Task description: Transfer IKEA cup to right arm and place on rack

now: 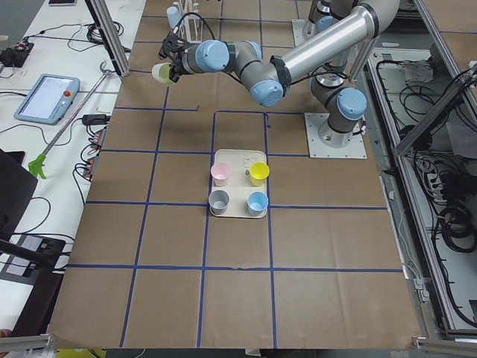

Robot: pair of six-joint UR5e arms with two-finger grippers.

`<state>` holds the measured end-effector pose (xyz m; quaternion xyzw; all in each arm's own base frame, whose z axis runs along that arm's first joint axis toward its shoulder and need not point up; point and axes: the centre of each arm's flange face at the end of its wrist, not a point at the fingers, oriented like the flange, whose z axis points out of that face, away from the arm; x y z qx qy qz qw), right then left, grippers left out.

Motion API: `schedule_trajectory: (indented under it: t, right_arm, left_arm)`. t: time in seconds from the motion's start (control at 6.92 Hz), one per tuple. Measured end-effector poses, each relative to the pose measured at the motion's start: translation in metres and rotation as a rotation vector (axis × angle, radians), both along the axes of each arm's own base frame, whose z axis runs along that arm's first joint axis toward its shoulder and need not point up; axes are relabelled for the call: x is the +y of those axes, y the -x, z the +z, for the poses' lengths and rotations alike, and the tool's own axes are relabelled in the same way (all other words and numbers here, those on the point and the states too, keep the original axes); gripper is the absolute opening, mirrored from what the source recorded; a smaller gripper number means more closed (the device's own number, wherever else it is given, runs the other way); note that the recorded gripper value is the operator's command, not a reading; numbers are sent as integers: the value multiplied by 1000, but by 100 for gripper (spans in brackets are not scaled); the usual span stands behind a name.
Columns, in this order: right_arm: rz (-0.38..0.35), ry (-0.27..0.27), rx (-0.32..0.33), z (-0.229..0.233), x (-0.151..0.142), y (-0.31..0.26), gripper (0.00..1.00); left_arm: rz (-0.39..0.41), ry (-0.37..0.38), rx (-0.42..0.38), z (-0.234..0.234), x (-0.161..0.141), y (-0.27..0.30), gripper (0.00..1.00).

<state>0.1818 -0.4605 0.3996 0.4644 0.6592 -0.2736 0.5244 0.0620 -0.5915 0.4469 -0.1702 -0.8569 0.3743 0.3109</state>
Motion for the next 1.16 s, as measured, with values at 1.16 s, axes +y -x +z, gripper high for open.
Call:
schedule_trajectory:
  t: [1.16]
  right_arm:
    - [117,0,-41,2,1,-9,100]
  left_arm:
    - [-351,400,168,-86,-45,129,4]
